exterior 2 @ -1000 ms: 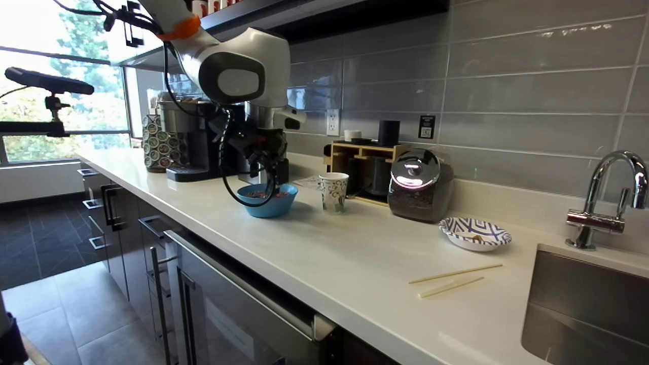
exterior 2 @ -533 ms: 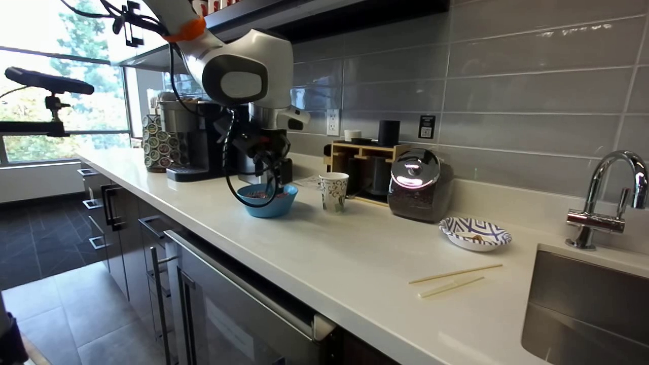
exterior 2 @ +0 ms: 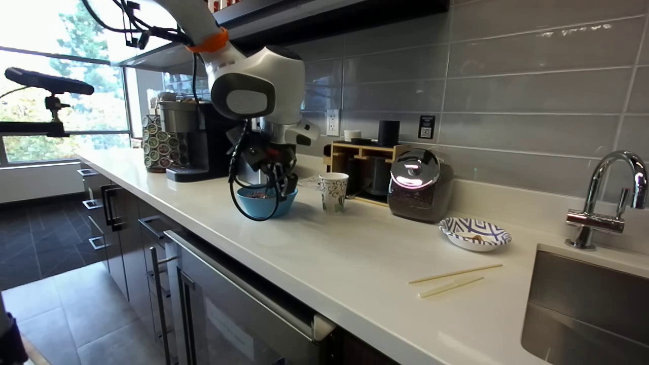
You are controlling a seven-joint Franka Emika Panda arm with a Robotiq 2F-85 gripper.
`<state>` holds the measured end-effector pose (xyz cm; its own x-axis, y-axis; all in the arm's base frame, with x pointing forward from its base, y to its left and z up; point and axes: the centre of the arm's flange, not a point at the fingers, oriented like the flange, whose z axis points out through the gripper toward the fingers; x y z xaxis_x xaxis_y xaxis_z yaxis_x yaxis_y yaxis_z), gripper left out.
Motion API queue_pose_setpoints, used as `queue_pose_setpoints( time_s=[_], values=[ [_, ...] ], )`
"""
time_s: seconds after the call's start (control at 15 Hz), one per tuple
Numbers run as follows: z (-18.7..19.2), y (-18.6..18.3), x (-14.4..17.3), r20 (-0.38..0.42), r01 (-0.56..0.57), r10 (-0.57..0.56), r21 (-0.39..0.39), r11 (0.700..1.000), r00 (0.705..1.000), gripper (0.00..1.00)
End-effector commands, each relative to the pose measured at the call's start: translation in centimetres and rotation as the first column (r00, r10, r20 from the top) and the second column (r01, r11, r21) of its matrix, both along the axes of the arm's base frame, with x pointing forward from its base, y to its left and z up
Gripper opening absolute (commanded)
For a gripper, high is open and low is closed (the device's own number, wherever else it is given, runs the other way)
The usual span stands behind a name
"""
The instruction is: Bring the bowl closer to the white and blue plate
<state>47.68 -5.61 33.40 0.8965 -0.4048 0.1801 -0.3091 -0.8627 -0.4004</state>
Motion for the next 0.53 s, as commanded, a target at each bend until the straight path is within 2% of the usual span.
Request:
queue_pose_setpoints(
  time_s=[0.0, 0.07, 0.2, 0.33, 0.47],
  values=[
    [-2.2, -1.1, 0.8, 0.009, 0.048, -0.049, 0.060, 0.997, 0.999, 0.28],
    [-2.6, -1.2, 0.8, 0.011, 0.063, -0.064, 0.075, 0.995, 0.998, 0.19],
    [-3.1, -1.4, 0.8, 0.027, 0.082, -0.085, 0.107, 0.991, 0.996, 0.12],
    [-3.7, -1.4, 1.0, 0.034, 0.088, -0.093, 0.130, 0.988, 0.995, 0.09],
    [-4.2, -1.5, 1.1, 0.039, 0.097, -0.104, 0.150, 0.984, 0.994, 0.17]
  ],
)
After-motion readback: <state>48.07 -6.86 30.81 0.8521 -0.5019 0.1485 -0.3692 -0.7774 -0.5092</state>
